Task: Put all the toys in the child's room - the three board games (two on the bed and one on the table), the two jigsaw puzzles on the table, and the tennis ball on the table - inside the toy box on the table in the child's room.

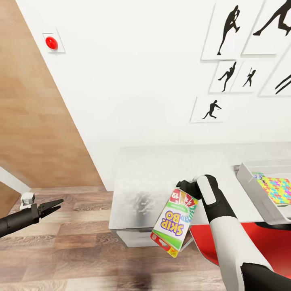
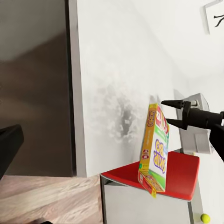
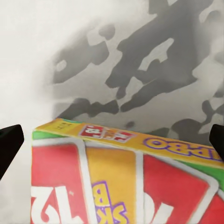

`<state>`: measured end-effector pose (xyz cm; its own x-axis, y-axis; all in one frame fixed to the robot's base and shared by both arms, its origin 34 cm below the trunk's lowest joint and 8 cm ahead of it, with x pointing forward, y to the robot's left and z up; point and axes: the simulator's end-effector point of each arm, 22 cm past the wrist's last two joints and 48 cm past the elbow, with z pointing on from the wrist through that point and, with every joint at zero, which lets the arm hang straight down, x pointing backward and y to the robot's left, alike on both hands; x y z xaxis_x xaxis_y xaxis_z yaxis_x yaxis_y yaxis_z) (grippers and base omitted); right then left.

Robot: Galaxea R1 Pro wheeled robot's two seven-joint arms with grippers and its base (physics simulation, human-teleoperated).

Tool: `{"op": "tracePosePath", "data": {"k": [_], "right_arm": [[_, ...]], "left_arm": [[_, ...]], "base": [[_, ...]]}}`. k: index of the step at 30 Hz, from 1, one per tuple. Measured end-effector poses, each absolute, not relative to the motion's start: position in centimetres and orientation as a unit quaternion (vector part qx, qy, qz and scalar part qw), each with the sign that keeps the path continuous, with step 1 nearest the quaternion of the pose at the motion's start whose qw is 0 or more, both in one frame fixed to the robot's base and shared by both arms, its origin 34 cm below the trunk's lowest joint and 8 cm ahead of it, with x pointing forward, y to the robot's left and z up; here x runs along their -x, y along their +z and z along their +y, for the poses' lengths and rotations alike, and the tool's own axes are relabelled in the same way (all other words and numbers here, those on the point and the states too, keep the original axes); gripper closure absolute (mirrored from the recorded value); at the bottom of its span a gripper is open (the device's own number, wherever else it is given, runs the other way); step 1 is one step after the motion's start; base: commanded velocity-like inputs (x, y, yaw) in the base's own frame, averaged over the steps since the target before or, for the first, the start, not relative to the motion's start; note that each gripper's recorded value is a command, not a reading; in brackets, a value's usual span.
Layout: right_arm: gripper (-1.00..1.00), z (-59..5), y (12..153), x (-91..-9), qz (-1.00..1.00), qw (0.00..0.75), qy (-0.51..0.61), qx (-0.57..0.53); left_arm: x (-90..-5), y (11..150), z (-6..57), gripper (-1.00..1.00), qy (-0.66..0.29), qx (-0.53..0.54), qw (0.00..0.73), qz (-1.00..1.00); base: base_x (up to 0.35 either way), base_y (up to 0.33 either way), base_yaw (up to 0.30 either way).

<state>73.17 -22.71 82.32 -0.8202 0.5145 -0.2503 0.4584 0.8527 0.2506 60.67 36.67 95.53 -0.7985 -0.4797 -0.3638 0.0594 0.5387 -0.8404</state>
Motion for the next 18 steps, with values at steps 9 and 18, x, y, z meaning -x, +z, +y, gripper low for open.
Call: {"op": "tracePosePath", "data": {"k": [9,18], "right_arm": [[-1.00,-22.69,82.33,-73.17,0.950,0.156,0.090,-0.256],[-1.00,-22.70,82.31,-73.18,0.950,0.156,0.090,-0.256]], "left_arm": [[-60.65,95.52,36.66,-1.00,-0.463,0.127,0.291,0.827],[-60.67,95.51,36.64,-1.00,-0.464,0.127,0.291,0.827]], "base": [[-0.004,0.003,0.000],[-0.078,0.034,0.000]]}}
